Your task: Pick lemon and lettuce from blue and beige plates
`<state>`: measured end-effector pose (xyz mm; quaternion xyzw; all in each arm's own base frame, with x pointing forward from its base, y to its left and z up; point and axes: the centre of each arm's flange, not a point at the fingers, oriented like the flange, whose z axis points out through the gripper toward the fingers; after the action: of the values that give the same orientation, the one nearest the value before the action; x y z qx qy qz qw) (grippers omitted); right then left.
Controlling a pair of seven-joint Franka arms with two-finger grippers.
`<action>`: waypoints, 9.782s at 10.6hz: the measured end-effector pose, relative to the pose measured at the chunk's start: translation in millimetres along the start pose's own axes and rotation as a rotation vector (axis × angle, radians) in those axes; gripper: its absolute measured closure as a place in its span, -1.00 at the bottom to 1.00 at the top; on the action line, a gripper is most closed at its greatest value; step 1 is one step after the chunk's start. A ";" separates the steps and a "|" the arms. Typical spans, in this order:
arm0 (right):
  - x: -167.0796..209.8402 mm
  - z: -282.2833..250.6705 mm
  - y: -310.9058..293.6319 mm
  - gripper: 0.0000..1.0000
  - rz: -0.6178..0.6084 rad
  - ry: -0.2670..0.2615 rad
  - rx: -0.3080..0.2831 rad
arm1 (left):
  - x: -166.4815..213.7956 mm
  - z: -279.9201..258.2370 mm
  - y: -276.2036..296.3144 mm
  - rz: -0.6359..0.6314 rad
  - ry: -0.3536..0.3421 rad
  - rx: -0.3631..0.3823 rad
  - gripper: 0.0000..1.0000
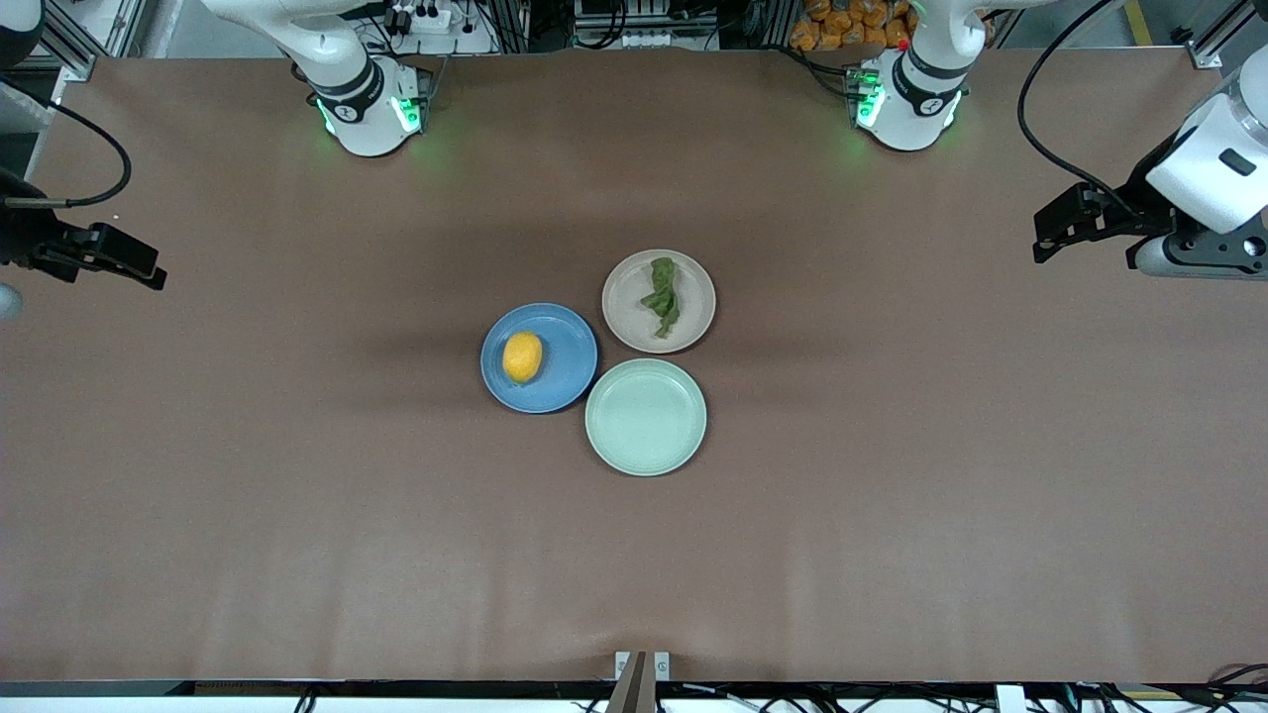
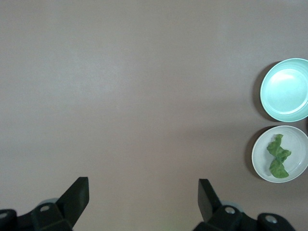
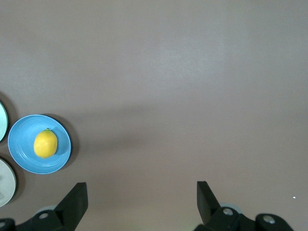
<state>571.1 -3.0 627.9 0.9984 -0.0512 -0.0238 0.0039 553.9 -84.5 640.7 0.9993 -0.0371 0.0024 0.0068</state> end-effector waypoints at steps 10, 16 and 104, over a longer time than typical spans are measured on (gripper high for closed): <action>0.0 0.0 0.1 -1.00 0.000 0.000 -0.001 | 1.6 4.5 5.9 0.005 -0.008 0.000 -1.00; 0.0 0.1 0.5 -1.00 0.001 0.000 -0.001 | 7.3 19.3 19.3 0.029 -0.036 -0.001 -1.00; -10.6 326.2 -206.1 -0.16 0.001 -0.036 -0.081 | 114.4 393.4 68.3 -0.148 -0.069 0.098 -0.59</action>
<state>565.9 201.3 300.6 0.9968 -0.0508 -0.0439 0.0433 664.6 -166.5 248.8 0.9979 0.0368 -0.0308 -0.0431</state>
